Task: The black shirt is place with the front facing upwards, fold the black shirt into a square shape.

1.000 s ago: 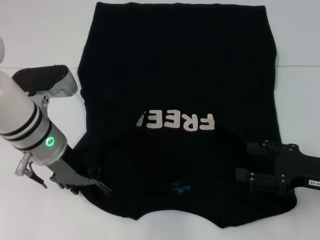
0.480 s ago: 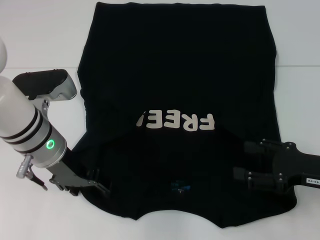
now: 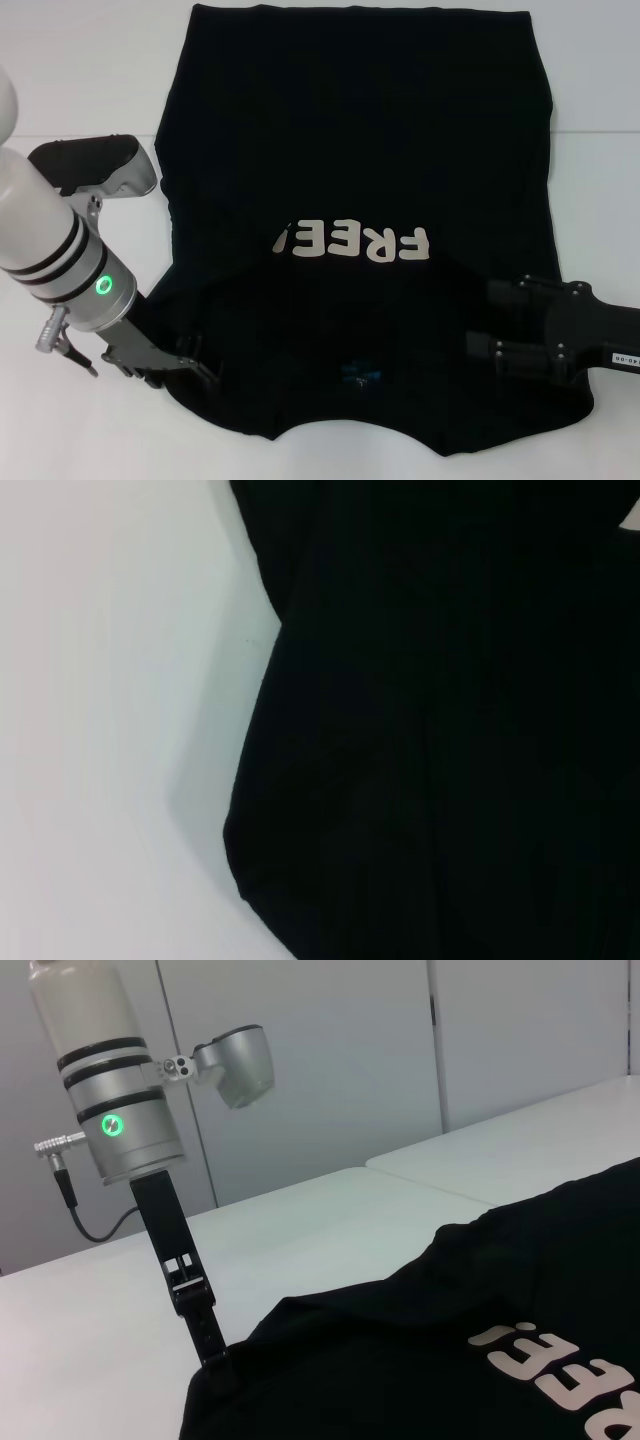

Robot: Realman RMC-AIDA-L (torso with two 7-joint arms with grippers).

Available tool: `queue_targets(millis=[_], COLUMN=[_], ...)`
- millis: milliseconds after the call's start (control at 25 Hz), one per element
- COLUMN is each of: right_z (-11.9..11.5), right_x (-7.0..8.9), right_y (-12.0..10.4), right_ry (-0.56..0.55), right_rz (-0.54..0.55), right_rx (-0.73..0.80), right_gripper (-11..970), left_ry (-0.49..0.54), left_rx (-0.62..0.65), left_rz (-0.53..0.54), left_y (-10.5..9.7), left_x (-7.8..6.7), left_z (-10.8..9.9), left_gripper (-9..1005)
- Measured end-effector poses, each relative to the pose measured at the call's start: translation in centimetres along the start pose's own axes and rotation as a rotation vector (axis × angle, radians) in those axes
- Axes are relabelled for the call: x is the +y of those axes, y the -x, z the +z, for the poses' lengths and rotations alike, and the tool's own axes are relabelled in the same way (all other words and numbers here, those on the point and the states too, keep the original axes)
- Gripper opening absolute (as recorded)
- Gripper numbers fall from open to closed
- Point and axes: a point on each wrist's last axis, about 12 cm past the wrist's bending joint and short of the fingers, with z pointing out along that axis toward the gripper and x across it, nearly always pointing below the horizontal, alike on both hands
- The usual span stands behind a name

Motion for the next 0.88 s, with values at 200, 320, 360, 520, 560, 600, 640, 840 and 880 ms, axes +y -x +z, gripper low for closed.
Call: queue_targets(millis=[200,320,360,520,560,600,640,840,880], right_z=[0.0,-0.1,-0.1,-0.1,-0.1,-0.1,-0.1,-0.1,-0.1], right_x=[0.0,0.0,0.0,0.0,0.0,0.0,0.1,0.1,0.1], right_y=[0.0,0.0,0.0,0.0,0.0,-0.1,-0.1,-0.1,-0.1], right_ry=[-0.001,-0.001,-0.002,-0.002,-0.001,-0.001,-0.001,0.002,0.003], right_rz=[0.001,0.001,0.002,0.003,0.003,0.004,0.004,0.004,0.004], right_rx=[-0.003,-0.004,-0.004,-0.004,-0.005,-0.004,-0.004,-0.001,-0.001], right_gripper=[836,836,836,836,836,836,836,835,835], left_ry=[0.025,0.031,0.033,0.041,0.042,0.045,0.047,0.054,0.054], left_rx=[0.009,0.009,0.007,0.003,0.003,0.005,0.006,0.006,0.004], left_rz=[0.046,0.057,0.059,0.072,0.074,0.079,0.082,0.094,0.094], left_y=[0.1,0.1,0.1,0.2,0.2,0.2,0.2,0.2,0.1], left_x=[-0.7,-0.8,-0.9,-1.0,-1.0,-1.1,-1.2,-1.3,-1.3], left_z=[0.1,0.2,0.2,0.2,0.2,0.2,0.2,0.3,0.2], left_gripper=[824,715,660,454,406,357,308,145,112])
